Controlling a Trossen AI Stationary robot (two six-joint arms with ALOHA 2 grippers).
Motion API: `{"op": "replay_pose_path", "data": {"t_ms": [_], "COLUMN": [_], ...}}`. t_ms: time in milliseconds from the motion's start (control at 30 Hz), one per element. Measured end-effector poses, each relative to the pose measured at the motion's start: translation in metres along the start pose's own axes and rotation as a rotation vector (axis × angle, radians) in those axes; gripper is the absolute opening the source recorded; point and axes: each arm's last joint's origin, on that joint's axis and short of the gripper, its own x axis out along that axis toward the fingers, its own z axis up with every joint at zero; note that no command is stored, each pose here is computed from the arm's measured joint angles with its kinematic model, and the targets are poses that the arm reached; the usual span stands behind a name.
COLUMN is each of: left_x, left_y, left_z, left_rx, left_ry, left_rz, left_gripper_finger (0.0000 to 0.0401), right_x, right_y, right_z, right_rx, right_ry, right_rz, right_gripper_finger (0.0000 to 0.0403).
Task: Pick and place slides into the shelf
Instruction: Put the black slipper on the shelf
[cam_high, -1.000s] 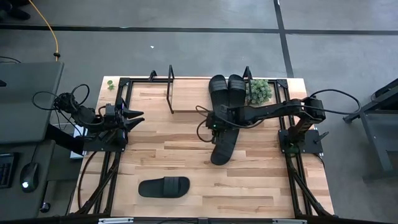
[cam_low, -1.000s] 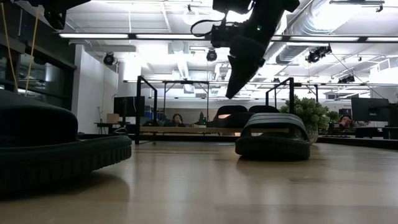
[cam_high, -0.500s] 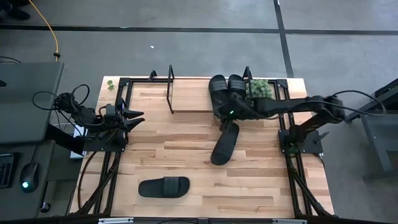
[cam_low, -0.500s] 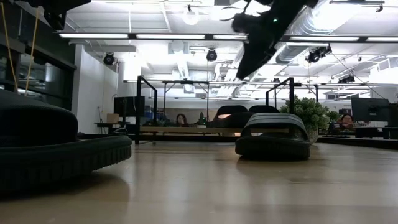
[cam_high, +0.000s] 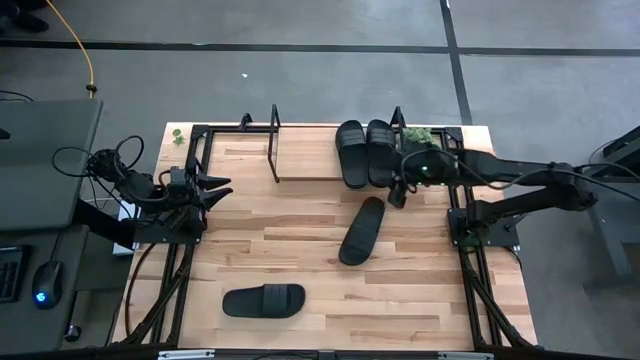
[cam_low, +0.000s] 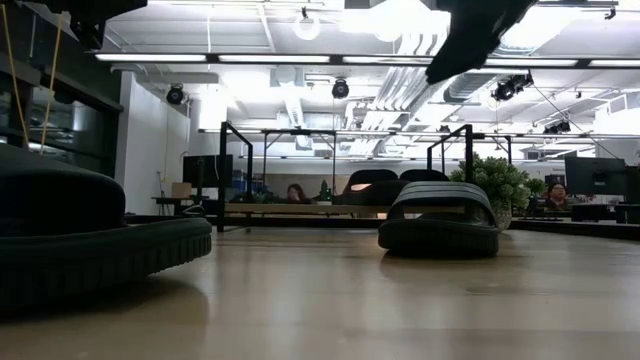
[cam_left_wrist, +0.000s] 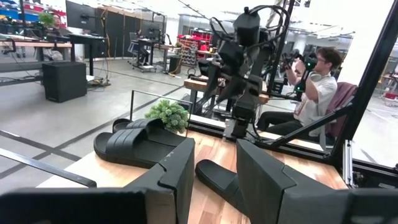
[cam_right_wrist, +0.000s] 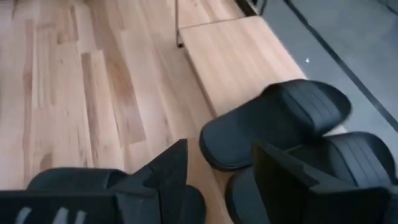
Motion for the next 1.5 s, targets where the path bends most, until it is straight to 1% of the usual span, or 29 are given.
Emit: {"op": "replay_pose_path", "data": {"t_ms": [100,233,367,467,600,667,733,867,1100,1300,1500], "left_x": [0.0,0.0,0.0,0.0,0.0,0.0,0.0,0.0,0.0,0.0,0.0], "left_y": [0.0,0.0,0.0,0.0,0.0,0.0,0.0,0.0,0.0,0.0,0.0], "left_z": [0.0,0.0,-0.001,-0.001,-0.001,-0.001,-0.001,-0.001,-0.001,-0.001,-0.001], "left_rx": [0.0,0.0,0.003,0.003,0.004,0.003,0.004,0.004,0.004,0.004,0.003], "left_ry": [0.0,0.001,0.004,0.004,0.005,0.005,0.006,0.006,0.006,0.006,0.006], "left_rz": [0.0,0.0,0.0,0.0,0.0,0.0,0.0,0.0,0.0,0.0,0.0], "left_gripper_finger": [0.0106,0.0106,0.0106,0.0106,0.0106,0.0106,0.0106,0.0106,0.0106,0.0106,0.0106], "right_x": [-0.008,-0.006,-0.001,0.005,0.011,0.013,0.013,0.012,0.021,0.039,0.059], "right_y": [-0.002,0.002,0.016,0.032,0.06,0.074,0.089,0.116,0.155,0.176,0.187], "right_z": [-0.003,-0.005,-0.004,-0.007,-0.014,-0.017,-0.022,-0.036,-0.06,-0.079,-0.095], "right_rx": [0.024,0.113,0.079,0.072,0.014,0.008,-0.014,-0.086,-0.158,-0.189,-0.212], "right_ry": [0.009,0.028,0.036,0.071,0.12,0.135,0.14,0.139,0.153,0.195,0.238], "right_rz": [-0.002,0.021,0.059,0.098,0.138,0.146,0.129,0.058,-0.014,-0.072,-0.123], "right_gripper_finger": [0.0167,0.0167,0.0167,0.0167,0.0167,0.0167,0.0167,0.0167,0.0167,0.0167,0.0167]}}
